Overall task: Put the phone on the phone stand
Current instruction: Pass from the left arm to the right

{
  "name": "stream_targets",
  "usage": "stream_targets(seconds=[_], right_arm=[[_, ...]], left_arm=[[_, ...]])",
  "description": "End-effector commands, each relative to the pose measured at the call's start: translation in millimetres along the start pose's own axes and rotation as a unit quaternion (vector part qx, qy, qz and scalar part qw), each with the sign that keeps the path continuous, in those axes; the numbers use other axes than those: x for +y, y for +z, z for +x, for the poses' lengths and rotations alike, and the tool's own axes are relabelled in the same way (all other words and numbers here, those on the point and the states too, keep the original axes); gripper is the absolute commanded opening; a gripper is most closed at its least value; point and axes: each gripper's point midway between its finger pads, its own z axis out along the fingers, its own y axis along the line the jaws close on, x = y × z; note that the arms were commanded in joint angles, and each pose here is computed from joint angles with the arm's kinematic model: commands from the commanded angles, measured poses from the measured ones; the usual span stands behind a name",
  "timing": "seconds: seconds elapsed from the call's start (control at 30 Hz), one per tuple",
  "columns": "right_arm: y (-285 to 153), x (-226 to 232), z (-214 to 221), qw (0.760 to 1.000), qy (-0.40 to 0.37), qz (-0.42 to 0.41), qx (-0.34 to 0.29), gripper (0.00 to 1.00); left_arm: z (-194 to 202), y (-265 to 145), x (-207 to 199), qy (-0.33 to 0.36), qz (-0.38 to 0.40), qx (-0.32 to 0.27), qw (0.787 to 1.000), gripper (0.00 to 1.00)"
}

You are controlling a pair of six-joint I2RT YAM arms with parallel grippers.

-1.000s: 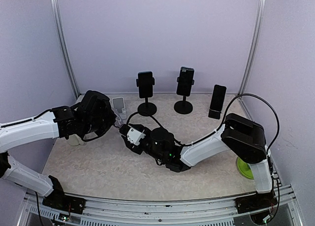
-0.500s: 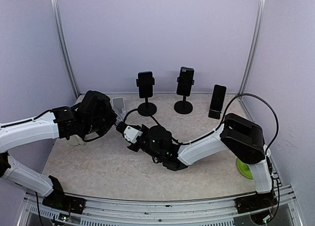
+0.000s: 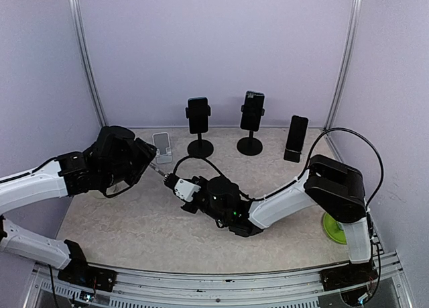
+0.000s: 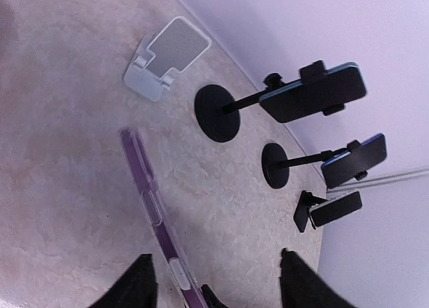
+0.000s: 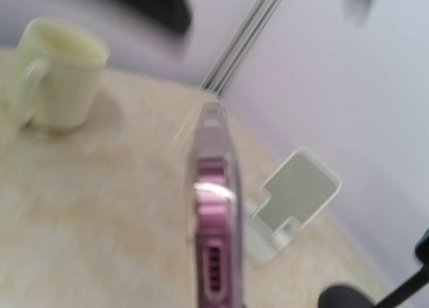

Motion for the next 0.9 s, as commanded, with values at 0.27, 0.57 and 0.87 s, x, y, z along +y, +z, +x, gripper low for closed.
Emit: stream_targets(seconds=[0.27,0.57,0.87], right_arm=[[-80,-74,-83,0.990,0.064,0.029,-0.121,0.00],[-119,-116,-109,0.972,0.136,0.037,-0.190,0.00],[-132,-110,-117,0.959,0.190,0.001,-0.212,0.00]], left_arm=[[-36,-46,-30,-0.027,0.157,-0.003,0.987,0.99],[-20,-54,-45,-0.069,0.300,0.032,0.951,0.99],[-17,-74,-69,-0.091,0.437,0.027,0.895,0.99]])
